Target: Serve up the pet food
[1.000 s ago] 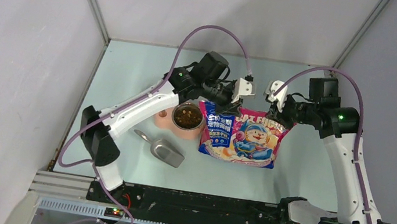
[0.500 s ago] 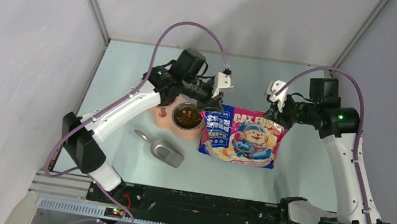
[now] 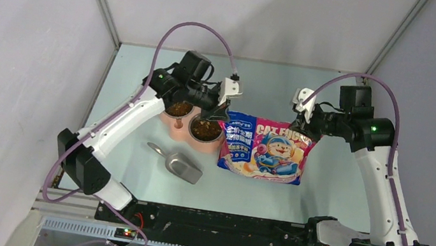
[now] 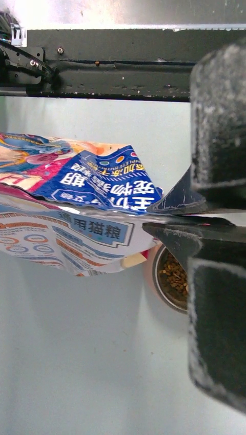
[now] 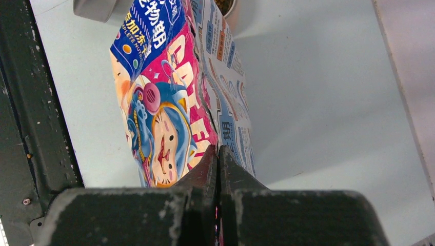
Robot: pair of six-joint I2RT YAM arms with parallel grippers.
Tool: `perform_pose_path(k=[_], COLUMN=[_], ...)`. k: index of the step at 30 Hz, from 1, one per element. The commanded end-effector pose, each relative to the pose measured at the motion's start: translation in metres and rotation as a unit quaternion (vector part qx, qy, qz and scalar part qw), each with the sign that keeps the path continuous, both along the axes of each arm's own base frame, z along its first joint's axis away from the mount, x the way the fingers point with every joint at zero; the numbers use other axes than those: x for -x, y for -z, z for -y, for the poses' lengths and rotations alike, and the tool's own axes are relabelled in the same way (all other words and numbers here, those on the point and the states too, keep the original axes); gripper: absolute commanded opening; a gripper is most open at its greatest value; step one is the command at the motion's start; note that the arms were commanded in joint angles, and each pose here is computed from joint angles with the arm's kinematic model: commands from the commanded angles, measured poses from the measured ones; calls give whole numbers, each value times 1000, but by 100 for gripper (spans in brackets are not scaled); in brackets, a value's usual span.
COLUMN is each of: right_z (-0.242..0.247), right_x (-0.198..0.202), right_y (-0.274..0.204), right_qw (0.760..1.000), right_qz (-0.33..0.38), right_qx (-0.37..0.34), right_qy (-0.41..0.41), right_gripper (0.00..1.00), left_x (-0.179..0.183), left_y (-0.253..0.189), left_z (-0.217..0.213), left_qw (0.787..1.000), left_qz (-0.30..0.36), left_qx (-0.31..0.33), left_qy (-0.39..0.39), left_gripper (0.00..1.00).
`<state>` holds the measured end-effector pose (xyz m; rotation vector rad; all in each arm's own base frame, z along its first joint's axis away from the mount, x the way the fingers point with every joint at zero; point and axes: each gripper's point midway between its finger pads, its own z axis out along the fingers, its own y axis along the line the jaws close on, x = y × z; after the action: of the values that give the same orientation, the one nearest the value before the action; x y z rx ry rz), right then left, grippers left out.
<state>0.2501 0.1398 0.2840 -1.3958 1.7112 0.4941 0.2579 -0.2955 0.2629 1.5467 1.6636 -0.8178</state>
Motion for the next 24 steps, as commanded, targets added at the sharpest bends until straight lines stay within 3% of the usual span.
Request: perform_pose_path(k=[1, 4, 7, 12, 13, 16, 18, 24], right_z=[7, 8, 8, 7, 7, 9, 11, 44], right_x=[-7, -7, -7, -8, -9, -10, -13, -50], right_y=[-9, -9, -9, -8, -9, -12, -14, -28], right_qw=[999, 999, 999, 1000, 999, 999, 999, 989], right_qz=[27, 26, 23, 20, 20, 17, 15, 42], right_qx=[8, 10, 8, 4, 2, -6, -14, -35], right_qy=[18, 19, 20, 21, 25, 36, 48, 140], right_gripper=[0, 0, 0, 0, 0, 0, 0, 0], left_x=[1, -1, 2, 2, 1, -11, -16, -7], left_y=[-3, -3, -9, -11, -8, -11, -16, -8], left_z=[-35, -41, -45, -50, -52, -61, -68, -100], left_qw=[999, 998, 999, 998, 998, 994, 991, 987], left_qz=[12, 18, 24, 21, 21, 40, 49, 62], left_qx=[-27, -25, -10, -2, -6, -5, 11, 15], left_qy=[-40, -54, -45, -53, -60, -104, -126, -149], left_gripper=[9, 22, 2, 1, 4, 30, 39, 45])
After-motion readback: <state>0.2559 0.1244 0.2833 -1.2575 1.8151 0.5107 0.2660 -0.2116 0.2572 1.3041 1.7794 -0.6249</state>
